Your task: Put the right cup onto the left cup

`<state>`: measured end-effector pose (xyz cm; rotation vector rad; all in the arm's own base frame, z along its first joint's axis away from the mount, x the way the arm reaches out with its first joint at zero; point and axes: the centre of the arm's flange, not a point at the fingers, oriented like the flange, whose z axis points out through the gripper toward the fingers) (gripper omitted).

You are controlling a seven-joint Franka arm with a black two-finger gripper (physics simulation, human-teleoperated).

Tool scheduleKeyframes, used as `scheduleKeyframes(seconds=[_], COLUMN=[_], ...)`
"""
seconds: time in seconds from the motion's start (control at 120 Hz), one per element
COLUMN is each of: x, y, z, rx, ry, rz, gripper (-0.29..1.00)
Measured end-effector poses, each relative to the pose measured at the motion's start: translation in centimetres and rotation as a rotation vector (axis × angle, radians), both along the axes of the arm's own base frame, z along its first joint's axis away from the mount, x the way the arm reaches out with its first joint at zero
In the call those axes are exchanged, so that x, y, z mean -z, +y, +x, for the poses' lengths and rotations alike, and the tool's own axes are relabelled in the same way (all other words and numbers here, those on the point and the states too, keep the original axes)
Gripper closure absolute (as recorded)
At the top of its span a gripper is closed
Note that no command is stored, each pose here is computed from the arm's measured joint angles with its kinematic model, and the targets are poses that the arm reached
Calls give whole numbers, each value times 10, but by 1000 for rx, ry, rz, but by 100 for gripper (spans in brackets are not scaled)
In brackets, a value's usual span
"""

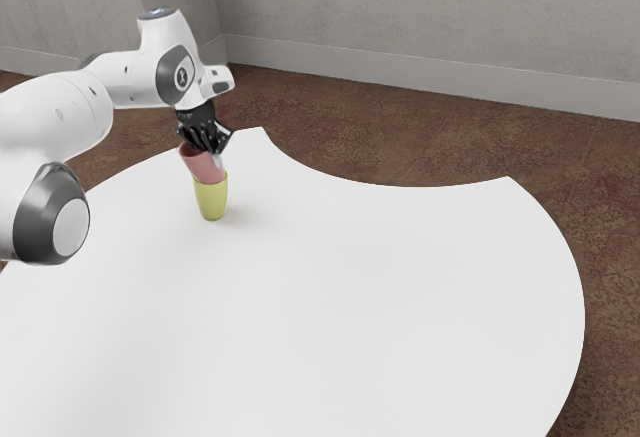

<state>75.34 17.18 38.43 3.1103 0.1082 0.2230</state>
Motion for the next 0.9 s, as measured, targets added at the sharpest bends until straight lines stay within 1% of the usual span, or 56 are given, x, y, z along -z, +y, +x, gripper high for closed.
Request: scheduleKeyframes(seconds=[0.1, 0.283, 0.358, 0.433, 0.575, 0.767, 0.808, 0.867, 0.9], x=[7, 5, 4, -2, -25, -71, -101, -161, -182], y=[1, 2, 5, 8, 10, 10, 9, 8, 7], z=[-2, -3, -6, -10, -22, -48, -57, -81, -92], rx=[-5, -5, -9, -12, -14, -5, 7, 24, 32], ry=[9, 4, 5, 3, -9, -18, -22, -40, -32], rz=[-15, -32, -36, -39, -47, -51, -33, 12, 28], gripper=[77, 37, 26, 18, 9, 4, 3, 2, 2])
